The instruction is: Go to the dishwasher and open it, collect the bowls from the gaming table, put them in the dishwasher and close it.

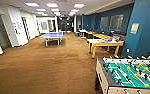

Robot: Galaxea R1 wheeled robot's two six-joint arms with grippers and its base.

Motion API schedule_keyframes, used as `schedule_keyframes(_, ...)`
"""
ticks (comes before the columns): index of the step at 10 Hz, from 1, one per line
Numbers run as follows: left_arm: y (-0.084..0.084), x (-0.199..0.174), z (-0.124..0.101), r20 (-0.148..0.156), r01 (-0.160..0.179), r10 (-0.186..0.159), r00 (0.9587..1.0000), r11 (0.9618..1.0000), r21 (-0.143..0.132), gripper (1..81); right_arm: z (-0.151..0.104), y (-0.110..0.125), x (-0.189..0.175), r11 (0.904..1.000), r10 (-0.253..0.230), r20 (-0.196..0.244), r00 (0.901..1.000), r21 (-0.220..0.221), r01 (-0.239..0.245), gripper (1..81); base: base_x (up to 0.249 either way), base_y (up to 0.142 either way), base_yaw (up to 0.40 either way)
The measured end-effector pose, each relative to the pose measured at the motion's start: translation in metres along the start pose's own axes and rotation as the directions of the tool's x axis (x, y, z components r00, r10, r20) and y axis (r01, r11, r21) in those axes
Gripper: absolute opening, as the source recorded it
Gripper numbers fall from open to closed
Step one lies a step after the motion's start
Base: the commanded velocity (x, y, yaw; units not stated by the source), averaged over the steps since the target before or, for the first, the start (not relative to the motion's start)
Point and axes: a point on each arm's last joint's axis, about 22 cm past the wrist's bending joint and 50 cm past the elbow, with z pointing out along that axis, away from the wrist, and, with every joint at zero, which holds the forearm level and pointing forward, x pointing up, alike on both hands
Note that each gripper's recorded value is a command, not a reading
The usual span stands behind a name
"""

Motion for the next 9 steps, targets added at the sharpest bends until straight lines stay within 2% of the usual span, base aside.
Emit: schedule_keyframes(9, 0.0, -0.0002, 0.0, -0.001, 0.0, 0.0, 1.0, 1.0, 0.0, 81.1, 0.0007, -0.0018, -0.0003, 1.0, 0.0, 0.0, 1.0, 0.002, 0.0, 81.1, 0.128, 0.0, 0.0)
